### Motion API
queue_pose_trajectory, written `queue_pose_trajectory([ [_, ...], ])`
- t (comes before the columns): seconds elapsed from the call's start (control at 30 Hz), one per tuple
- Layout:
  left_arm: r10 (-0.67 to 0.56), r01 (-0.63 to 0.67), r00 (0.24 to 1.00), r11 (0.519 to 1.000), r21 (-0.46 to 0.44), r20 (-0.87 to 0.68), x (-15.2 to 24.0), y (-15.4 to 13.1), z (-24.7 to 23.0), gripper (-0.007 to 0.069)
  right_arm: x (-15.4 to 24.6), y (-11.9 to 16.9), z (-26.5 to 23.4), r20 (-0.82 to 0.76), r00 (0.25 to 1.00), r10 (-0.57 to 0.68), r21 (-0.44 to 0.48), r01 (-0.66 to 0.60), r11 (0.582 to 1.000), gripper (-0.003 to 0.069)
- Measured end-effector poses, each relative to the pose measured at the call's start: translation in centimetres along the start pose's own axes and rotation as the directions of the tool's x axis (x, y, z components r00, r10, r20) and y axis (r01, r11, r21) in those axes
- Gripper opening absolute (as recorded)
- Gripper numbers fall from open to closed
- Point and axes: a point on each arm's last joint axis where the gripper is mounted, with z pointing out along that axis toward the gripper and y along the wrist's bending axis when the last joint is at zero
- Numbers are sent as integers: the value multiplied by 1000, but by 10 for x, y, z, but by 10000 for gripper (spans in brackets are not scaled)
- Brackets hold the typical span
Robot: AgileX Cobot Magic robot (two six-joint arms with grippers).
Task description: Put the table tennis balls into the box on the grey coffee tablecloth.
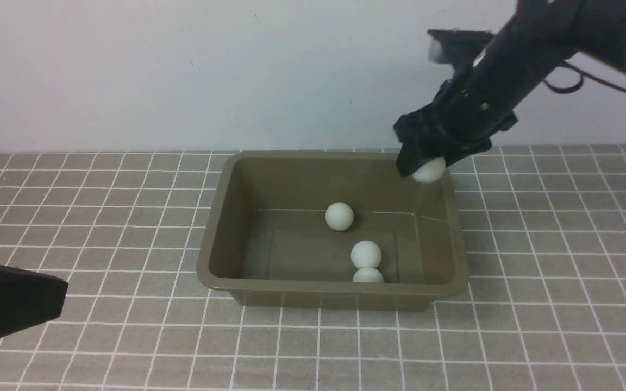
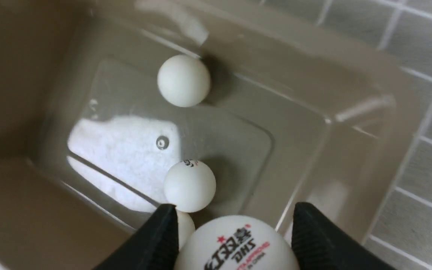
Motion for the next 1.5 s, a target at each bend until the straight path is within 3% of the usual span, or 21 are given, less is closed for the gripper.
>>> queue_pose_trajectory([
  [0.1,2,-2,1000,1000,-1,7,0,0,-1,-5,1,9,9,-6,1000,-13,51,13,999,517],
  [0.13,2,-2,1000,1000,-1,9,0,0,-1,-5,1,10,10,-8,1000,-24,82,24,996,606],
  [0.3,4,-4,1000,1000,-7,8,0,0,-1,-5,5,10,-8,-23,998,-50,136,53,989,679],
  [0.4,9,-8,1000,1000,-19,7,0,1,-1,-5,8,16,-45,32,997,-75,164,69,984,611],
  [0.47,11,-11,1000,1000,-27,6,0,2,-1,-5,12,24,-84,112,989,-92,177,71,982,507],
  [0.5,11,-11,1000,1000,-27,6,0,2,-1,-5,13,24,-89,123,988,-96,180,73,981,493],
  [0.53,12,-12,1000,1000,-29,6,1,2,-1,-5,25,35,-143,240,965,-104,179,61,982,334],
  [0.57,12,-12,1000,1000,-29,6,1,2,-1,-5,27,37,-148,251,962,-105,179,60,982,317],
  [0.63,13,-13,1000,1000,-29,6,1,2,-1,-5,61,49,-217,402,909,-109,166,45,985,105],
  [0.73,13,-13,1000,999,-30,11,0,2,-1,-5,114,58,-276,587,801,-115,146,36,989,15],
  [0.8,14,-14,1000,999,-31,20,-1,2,-1,-5,159,60,-303,715,689,-118,128,37,991,-5],
  [0.83,14,-14,1000,999,-31,20,-1,2,-1,-5,159,60,-303,715,689,-117,128,36,991,-5],
  [0.9,14,-13,999,999,-31,39,-3,2,-1,-5,228,56,-316,859,497,-121,111,50,993,-13],
  [0.93,14,-13,999,999,-31,42,-3,2,-1,-5,234,56,-316,869,480,-120,109,51,993,-13],
  [0.97,14,-12,998,999,-32,59,-4,2,-1,-5,269,52,-313,926,356,-121,105,63,992,-14],
  [1.03,14,-11,996,999,-32,86,-7,2,-2,-5,314,44,-302,973,195,-124,111,75,991,-13],
  [1.1,14,-10,994,999,-36,111,-9,3,-2,-5,347,37,-285,988,100,-119,111,81,991,-13],
  [1.33,40,-31,980,998,-48,196,-15,3,-5,-5,382,22,-239,999,30,-41,38,85,996,-13],
  [1.5,106,-88,926,994,-66,361,11,-5,-28,-5,383,22,-237,1000,-19,-25,26,94,995,-13],
])
